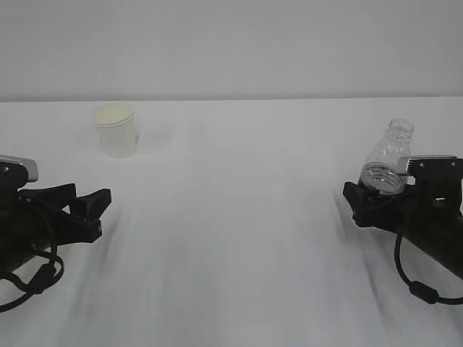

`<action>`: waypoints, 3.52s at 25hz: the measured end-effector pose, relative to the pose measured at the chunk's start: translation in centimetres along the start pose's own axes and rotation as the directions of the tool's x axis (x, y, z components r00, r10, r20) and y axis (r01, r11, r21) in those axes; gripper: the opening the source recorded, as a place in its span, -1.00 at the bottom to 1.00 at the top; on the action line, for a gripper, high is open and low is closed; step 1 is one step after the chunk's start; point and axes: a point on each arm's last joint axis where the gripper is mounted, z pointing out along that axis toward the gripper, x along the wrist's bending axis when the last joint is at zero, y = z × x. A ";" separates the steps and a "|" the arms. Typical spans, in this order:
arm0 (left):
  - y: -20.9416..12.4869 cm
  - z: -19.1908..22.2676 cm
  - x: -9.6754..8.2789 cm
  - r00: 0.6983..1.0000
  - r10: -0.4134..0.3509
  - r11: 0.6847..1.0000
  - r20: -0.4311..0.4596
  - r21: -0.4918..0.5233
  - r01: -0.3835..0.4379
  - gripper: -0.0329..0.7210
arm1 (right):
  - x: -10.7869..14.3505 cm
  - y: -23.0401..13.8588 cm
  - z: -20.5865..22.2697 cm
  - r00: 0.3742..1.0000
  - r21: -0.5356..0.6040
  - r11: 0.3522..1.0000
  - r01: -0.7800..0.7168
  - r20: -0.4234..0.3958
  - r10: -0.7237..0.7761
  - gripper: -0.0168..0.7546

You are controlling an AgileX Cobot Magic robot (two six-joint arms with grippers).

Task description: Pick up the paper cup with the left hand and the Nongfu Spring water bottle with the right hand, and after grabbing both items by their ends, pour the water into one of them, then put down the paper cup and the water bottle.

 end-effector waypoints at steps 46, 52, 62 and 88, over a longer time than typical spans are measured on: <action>0.0 0.0 0.0 1.000 0.002 1.000 0.005 0.001 -0.002 0.18 | 0.3 0.4 0.6 0.996 -0.020 0.997 0.081 -0.041 -0.082 0.15; 0.0 0.0 -0.1 1.000 0.004 1.000 0.008 0.001 -0.004 0.18 | 0.4 0.4 0.5 0.981 -0.022 0.982 0.188 -0.049 -0.189 0.15; 0.0 0.0 -0.1 1.000 0.004 1.000 0.008 0.001 -0.004 0.18 | 0.6 0.2 -0.2 0.977 -0.013 0.978 0.207 -0.052 -0.207 0.15; 1.9 3.7 0.9 0.993 -0.057 0.993 -0.102 -0.111 0.045 0.91 | 0.9 0.7 -2.1 0.976 0.004 0.977 0.211 -0.057 -0.211 0.13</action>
